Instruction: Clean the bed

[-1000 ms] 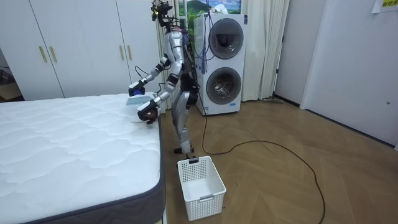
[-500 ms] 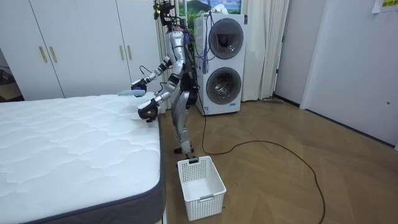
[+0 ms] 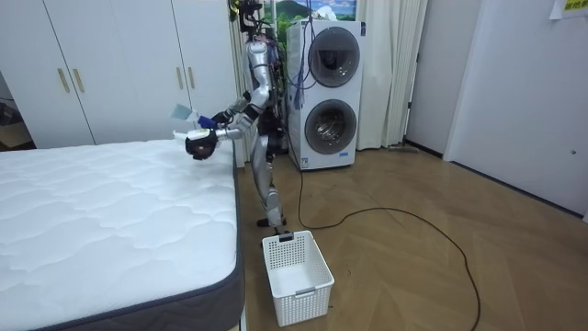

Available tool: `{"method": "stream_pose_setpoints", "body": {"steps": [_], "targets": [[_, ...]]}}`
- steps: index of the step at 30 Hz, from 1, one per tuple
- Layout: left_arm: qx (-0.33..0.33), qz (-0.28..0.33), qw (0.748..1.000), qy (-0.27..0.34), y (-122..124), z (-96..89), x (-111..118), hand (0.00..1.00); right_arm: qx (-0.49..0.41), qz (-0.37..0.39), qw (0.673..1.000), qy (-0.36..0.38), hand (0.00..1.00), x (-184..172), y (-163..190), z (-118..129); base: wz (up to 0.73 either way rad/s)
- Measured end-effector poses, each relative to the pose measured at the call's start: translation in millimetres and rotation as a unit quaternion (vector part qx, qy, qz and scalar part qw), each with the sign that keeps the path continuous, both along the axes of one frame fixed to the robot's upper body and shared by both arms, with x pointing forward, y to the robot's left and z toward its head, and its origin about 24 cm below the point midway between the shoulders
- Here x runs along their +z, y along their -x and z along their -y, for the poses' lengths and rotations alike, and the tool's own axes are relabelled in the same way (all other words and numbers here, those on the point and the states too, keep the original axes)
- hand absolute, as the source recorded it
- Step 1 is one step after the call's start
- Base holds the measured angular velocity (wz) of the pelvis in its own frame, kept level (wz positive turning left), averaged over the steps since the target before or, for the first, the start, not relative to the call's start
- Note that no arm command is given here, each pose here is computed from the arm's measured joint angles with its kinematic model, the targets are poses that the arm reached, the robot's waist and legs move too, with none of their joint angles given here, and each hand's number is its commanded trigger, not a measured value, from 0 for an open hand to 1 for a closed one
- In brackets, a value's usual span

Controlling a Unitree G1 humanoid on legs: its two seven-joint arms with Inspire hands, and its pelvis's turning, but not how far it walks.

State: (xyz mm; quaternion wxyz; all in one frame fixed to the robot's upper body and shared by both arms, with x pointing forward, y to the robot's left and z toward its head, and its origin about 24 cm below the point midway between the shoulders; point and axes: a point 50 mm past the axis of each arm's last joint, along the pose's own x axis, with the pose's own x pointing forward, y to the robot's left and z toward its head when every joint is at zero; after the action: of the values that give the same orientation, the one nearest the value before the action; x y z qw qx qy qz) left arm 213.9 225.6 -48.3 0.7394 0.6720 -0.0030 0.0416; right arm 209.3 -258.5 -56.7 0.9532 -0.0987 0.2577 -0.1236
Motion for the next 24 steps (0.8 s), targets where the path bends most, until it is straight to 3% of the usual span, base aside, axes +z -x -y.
{"method": "stream_pose_setpoints", "body": {"steps": [9,14,24], "targets": [[0.008,0.021,0.999,0.037,25.9,-2.7,3.0,1.00,-0.005,0.084,0.987,-0.134,0.00,20.4,-10.4,-18.4,-0.01],[0.008,0.031,0.997,0.064,26.5,2.5,3.6,1.00,0.001,0.119,0.977,-0.178,0.00,30.5,-8.4,-24.1,0.06],[-0.002,0.082,0.993,0.083,17.3,9.4,22.9,1.00,0.030,0.156,0.972,-0.174,0.00,46.1,-11.4,-31.7,0.24]]}}
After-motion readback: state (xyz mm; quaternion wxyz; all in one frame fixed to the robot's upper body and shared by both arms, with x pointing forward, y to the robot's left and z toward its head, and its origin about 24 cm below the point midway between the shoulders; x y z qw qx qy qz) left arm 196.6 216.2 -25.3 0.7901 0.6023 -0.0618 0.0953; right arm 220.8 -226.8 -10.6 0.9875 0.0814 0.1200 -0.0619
